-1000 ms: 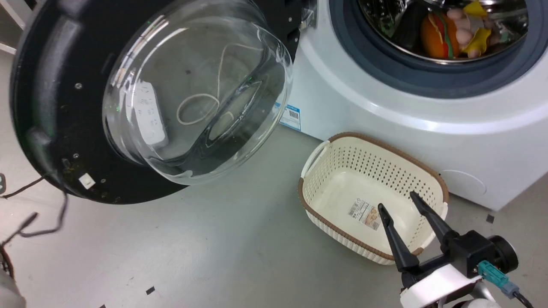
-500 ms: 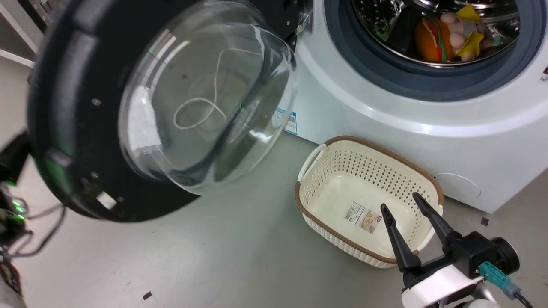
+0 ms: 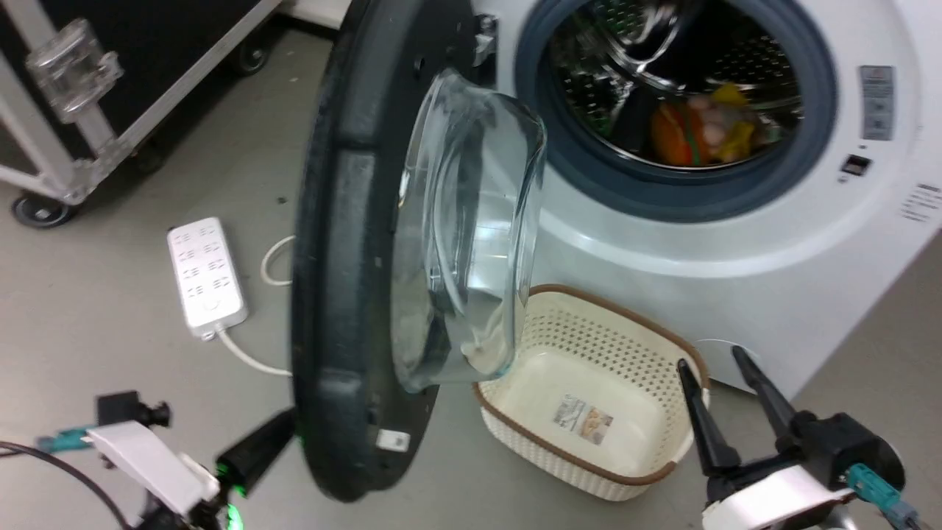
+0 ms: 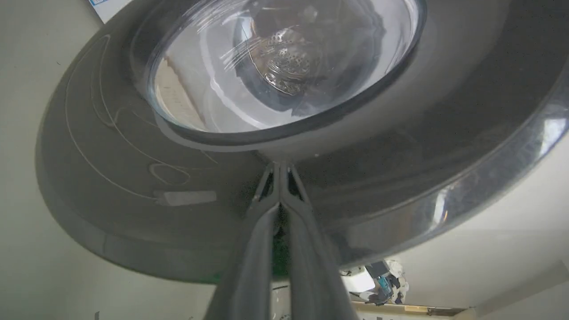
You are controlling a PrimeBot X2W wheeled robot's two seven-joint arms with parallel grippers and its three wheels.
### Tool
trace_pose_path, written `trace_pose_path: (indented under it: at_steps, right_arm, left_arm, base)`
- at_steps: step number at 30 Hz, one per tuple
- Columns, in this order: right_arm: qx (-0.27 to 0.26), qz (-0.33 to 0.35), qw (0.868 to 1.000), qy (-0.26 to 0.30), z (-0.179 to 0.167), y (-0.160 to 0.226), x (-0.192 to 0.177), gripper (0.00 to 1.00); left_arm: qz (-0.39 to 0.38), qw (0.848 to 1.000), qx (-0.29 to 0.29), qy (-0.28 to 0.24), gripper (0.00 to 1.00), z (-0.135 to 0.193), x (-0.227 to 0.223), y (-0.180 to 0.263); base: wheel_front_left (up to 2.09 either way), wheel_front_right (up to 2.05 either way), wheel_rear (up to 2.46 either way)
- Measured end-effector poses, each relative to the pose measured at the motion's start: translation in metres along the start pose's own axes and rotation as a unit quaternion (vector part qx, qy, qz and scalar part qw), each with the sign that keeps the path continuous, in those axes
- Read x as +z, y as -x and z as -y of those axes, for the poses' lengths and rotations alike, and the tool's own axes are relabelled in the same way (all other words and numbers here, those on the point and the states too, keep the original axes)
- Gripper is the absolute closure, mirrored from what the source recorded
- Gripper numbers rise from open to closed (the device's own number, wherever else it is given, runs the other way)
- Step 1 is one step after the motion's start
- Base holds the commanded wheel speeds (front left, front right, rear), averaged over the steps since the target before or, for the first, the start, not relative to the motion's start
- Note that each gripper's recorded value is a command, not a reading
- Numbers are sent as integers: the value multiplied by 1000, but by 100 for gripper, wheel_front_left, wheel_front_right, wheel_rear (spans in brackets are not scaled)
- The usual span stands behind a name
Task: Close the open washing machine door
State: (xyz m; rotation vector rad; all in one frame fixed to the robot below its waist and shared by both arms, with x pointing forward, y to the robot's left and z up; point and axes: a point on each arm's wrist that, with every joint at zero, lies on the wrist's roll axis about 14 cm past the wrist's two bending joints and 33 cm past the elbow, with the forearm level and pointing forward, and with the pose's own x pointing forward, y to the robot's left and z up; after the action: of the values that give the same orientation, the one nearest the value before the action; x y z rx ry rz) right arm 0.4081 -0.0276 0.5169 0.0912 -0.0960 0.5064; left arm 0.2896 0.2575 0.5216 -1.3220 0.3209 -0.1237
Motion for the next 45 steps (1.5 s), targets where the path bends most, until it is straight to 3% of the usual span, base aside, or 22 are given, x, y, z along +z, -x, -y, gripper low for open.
trace_pose_path:
  at_steps: [7, 11, 12, 21, 25, 37, 45]
  right_arm:
    - [-98, 22, 995, 23, 60, 28, 19, 0]
    - [-165, 20, 986, 28, 100, 54, 23, 0]
    - [-205, 12, 978, 31, 122, 73, 22, 0]
    - [-300, 2, 954, 25, 170, 124, 18, 0]
    - [-338, -16, 941, 19, 184, 151, 8, 0]
    - [-399, -59, 915, 16, 202, 196, -14, 0]
    - [-373, -53, 926, 9, 192, 179, -14, 0]
  left_arm:
    - [-77, 995, -54, 37, 100, 22, -73, -37]
    - [-122, 988, -80, 60, 100, 37, -113, -64]
    - [-153, 981, -84, 83, 100, 40, -142, -83]
    - [-218, 963, -116, 106, 100, 73, -205, -162]
    - [-218, 963, -120, 107, 100, 85, -222, -204]
    - [-197, 962, -103, 157, 100, 96, -252, -306]
    - [-186, 969, -91, 136, 100, 92, -246, -304]
  base:
    - [0, 0, 0]
    - [0, 0, 0]
    - [0, 0, 0]
    - [0, 0, 0]
    - [0, 0, 0]
    - [0, 0, 0]
    - [0, 0, 0]
